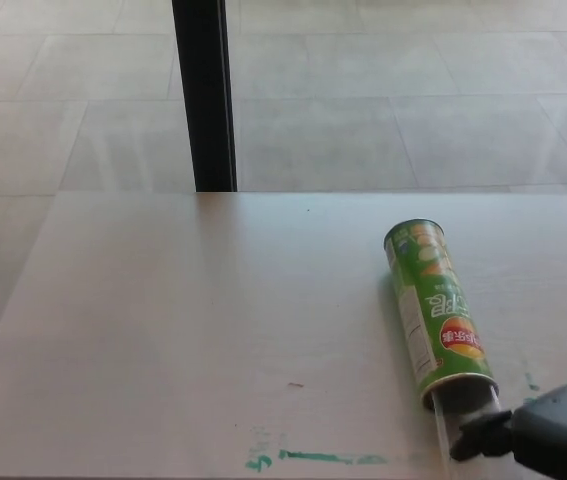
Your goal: Use the finger on the right hand of the robot to pull out the chips tray kept inside a container in the middle of the desk
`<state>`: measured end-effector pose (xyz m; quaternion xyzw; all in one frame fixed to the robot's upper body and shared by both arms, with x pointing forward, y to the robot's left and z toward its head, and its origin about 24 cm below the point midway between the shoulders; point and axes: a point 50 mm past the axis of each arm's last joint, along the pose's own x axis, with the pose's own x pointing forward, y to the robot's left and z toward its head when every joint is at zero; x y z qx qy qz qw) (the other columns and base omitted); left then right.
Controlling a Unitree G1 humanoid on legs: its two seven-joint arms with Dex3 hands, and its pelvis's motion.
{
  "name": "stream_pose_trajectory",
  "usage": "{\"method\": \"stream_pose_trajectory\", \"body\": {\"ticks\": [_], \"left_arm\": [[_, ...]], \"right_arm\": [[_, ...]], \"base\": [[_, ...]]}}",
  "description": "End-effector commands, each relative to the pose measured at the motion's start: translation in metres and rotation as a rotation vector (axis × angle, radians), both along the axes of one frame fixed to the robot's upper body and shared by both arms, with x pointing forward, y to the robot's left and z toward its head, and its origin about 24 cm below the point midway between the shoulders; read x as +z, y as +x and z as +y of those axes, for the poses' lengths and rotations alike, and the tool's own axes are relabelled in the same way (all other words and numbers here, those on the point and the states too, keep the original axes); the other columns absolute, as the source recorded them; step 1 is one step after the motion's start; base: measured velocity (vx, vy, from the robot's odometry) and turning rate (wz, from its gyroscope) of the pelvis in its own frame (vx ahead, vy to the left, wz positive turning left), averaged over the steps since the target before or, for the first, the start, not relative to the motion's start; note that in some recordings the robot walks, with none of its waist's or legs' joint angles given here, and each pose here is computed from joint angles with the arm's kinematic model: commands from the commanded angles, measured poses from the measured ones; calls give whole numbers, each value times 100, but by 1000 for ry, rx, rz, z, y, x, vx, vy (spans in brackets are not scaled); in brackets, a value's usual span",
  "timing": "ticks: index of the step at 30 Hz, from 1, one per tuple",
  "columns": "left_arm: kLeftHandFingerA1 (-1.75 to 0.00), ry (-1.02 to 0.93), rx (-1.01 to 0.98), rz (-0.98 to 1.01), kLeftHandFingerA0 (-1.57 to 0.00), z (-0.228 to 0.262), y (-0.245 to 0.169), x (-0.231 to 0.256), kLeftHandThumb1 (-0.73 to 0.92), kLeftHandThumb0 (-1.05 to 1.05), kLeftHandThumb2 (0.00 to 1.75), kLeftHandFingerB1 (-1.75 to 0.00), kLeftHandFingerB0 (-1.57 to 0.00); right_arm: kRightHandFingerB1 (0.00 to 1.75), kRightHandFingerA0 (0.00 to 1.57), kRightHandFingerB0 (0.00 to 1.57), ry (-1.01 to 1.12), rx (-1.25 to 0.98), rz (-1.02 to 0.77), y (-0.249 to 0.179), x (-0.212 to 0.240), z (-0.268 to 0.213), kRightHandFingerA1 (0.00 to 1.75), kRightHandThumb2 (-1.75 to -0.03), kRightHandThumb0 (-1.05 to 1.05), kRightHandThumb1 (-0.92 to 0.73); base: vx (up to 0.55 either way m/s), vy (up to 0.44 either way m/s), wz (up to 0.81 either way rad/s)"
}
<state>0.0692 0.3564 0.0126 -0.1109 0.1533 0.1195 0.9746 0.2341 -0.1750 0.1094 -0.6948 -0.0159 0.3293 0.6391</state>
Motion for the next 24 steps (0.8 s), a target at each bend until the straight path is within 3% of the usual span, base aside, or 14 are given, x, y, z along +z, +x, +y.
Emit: {"method": "stream_pose_trajectory", "body": {"ticks": [1, 9, 10, 11, 12, 19, 20, 21, 22, 24], "left_arm": [[-54, 7, 12, -5, -35, 2, -5, 3, 82, -76, 65, -35, -30], [-53, 23, 12, 12, -35, 5, -10, -1, 81, -76, 65, -35, -30], [-56, 24, 12, 12, -32, 5, -11, -1, 67, -82, 80, -41, -27], [-56, 28, 16, 15, -32, 5, -12, -1, 67, -81, 80, -41, -26], [-53, 24, 17, 6, -34, 6, -12, 0, 84, -75, 65, -34, -28], [-51, 20, 35, 7, -35, 8, -14, 1, 82, -75, 65, -33, -29], [-52, 26, 32, 3, -36, 8, -15, 1, 83, -74, 65, -33, -30], [-55, 25, 31, 3, -39, 7, -15, 1, 82, -75, 65, -35, -31], [-54, 25, 32, 7, -39, 7, -15, 2, 82, -74, 65, -35, -31], [-54, 26, 35, 14, -39, 7, -18, 2, 82, -74, 65, -35, -31]], "right_arm": [[34, 83, 32, -22, -30, -32, 15, 23, -1, 137, -57, -28, -54], [35, 85, 32, -21, -50, -43, 13, 45, -10, 137, -56, -26, -51], [36, 85, 33, -32, -45, -37, 12, 46, -12, 141, -57, -23, -51], [36, 83, 33, -43, -37, -32, 11, 48, -15, 142, -57, -21, -51], [36, 81, 33, -72, -41, -24, 8, 55, -23, 142, -58, -22, -53], [35, 85, 32, -133, -83, -43, -3, 99, -45, 136, -57, -20, -53], [39, 87, 33, -142, -76, -77, -5, 107, -48, 145, -63, -25, -50], [36, 82, 31, -133, -109, -79, -9, 123, -54, 151, -60, -16, -53], [34, 84, 32, -120, -133, -84, -12, 133, -58, 140, -57, -15, -53], [34, 84, 32, -107, -145, -87, -14, 138, -60, 140, -57, -15, -53]], "base": [[0, 0, 0], [0, 0, 0], [0, 0, 0], [0, 0, 0], [0, 0, 0], [0, 0, 0], [0, 0, 0], [0, 0, 0], [0, 0, 0], [0, 0, 0]]}}
